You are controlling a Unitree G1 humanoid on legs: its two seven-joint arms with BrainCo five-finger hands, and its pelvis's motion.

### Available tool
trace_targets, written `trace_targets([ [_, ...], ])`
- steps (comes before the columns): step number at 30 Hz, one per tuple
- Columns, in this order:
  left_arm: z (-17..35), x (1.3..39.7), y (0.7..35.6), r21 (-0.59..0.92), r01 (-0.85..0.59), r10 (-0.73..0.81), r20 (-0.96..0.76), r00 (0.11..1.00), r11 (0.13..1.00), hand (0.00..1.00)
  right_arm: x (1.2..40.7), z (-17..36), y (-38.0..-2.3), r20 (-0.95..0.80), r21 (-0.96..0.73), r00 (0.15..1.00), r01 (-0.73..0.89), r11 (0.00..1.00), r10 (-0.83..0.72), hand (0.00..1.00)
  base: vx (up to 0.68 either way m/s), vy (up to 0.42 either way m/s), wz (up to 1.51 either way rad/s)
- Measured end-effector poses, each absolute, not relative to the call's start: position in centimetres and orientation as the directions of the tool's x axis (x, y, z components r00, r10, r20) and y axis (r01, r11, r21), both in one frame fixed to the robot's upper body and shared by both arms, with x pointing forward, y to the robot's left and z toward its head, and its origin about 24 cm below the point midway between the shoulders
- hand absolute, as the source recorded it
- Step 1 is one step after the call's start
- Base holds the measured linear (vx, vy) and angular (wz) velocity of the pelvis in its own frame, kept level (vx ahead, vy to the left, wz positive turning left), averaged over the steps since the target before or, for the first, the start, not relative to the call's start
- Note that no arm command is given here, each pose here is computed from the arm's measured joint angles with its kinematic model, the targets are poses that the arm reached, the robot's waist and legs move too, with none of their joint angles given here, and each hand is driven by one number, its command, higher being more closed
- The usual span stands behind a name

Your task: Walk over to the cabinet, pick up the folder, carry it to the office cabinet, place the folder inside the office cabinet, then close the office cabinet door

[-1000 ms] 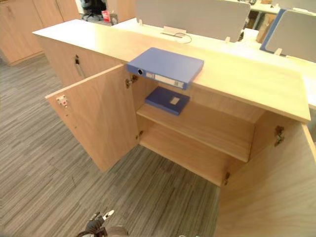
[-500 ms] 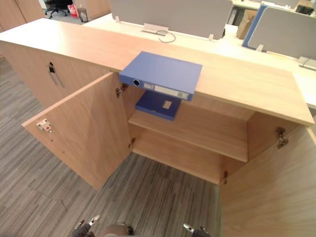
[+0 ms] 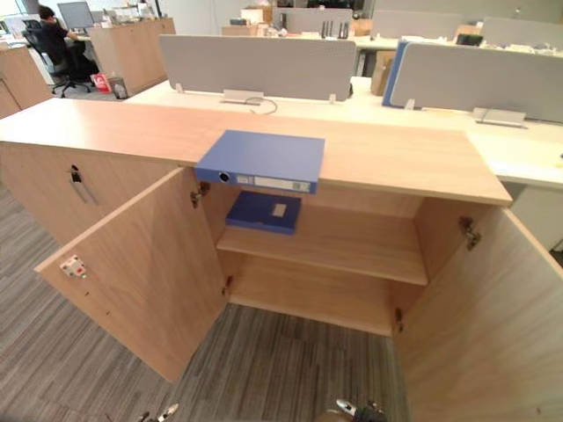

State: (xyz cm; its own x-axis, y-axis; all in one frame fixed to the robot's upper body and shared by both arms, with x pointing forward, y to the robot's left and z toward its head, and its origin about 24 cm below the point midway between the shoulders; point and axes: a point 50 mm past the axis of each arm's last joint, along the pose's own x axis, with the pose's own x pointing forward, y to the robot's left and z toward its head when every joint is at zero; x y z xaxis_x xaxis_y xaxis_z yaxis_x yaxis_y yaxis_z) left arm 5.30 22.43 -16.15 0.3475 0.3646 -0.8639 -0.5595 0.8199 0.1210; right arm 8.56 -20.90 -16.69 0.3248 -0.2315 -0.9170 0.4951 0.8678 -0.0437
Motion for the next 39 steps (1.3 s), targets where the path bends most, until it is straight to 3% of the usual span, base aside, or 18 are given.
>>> trace_targets([
  [3, -16.4, 5.9, 21.3, 0.101, -0.549, 0.339, -0.873, 0.352, 0.830, 0.00, 10.1, -16.3, -21.0, -0.899, -0.044, 0.373, 0.441, 0.896, -0.228, 0.00, 0.07, -0.224, 0.16],
  [5, -16.1, 6.3, 22.6, 0.124, -0.546, 0.368, -0.856, 0.364, 0.828, 0.00, 9.5, -16.6, -20.2, -0.912, -0.043, 0.354, 0.422, 0.906, -0.208, 0.00, 0.10, -0.323, 0.60],
  [9, -16.5, 5.3, 20.7, 0.091, -0.602, 0.349, -0.878, 0.327, 0.793, 0.00, 9.2, -16.5, -21.1, -0.913, -0.067, 0.341, 0.418, 0.906, -0.225, 0.00, 0.15, -0.285, 0.38],
  [14, -16.4, 5.4, 21.3, 0.104, -0.581, 0.353, -0.874, 0.335, 0.807, 0.00, 8.8, -16.8, -20.5, -0.924, -0.058, 0.322, 0.421, 0.905, -0.208, 0.00, 0.17, -0.154, 0.19],
  [23, -15.8, 7.1, 22.0, 0.050, -0.573, 0.339, -0.847, 0.410, 0.818, 0.00, 9.2, -16.9, -19.7, -0.931, -0.056, 0.318, 0.364, 0.930, -0.180, 0.00, 0.19, 0.071, -0.15],
  [27, -15.7, 7.3, 22.5, -0.033, -0.637, 0.314, -0.850, 0.424, 0.770, 0.00, 9.2, -17.0, -18.6, -0.936, -0.045, 0.321, 0.303, 0.952, -0.146, 0.00, 0.12, 0.252, -0.27],
  [32, -14.8, 9.7, 22.1, -0.205, -0.686, 0.279, -0.805, 0.524, 0.698, 0.00, 9.4, -17.1, -17.6, -0.937, -0.029, 0.331, 0.238, 0.971, -0.109, 0.00, 0.12, 0.144, 0.07],
  [39, -10.5, 15.0, 22.1, -0.464, -0.624, 0.302, -0.594, 0.745, 0.629, 0.00, 9.8, -17.0, -17.3, -0.931, -0.047, 0.353, 0.132, 0.990, -0.091, 0.00, 0.05, 0.005, 0.02],
])
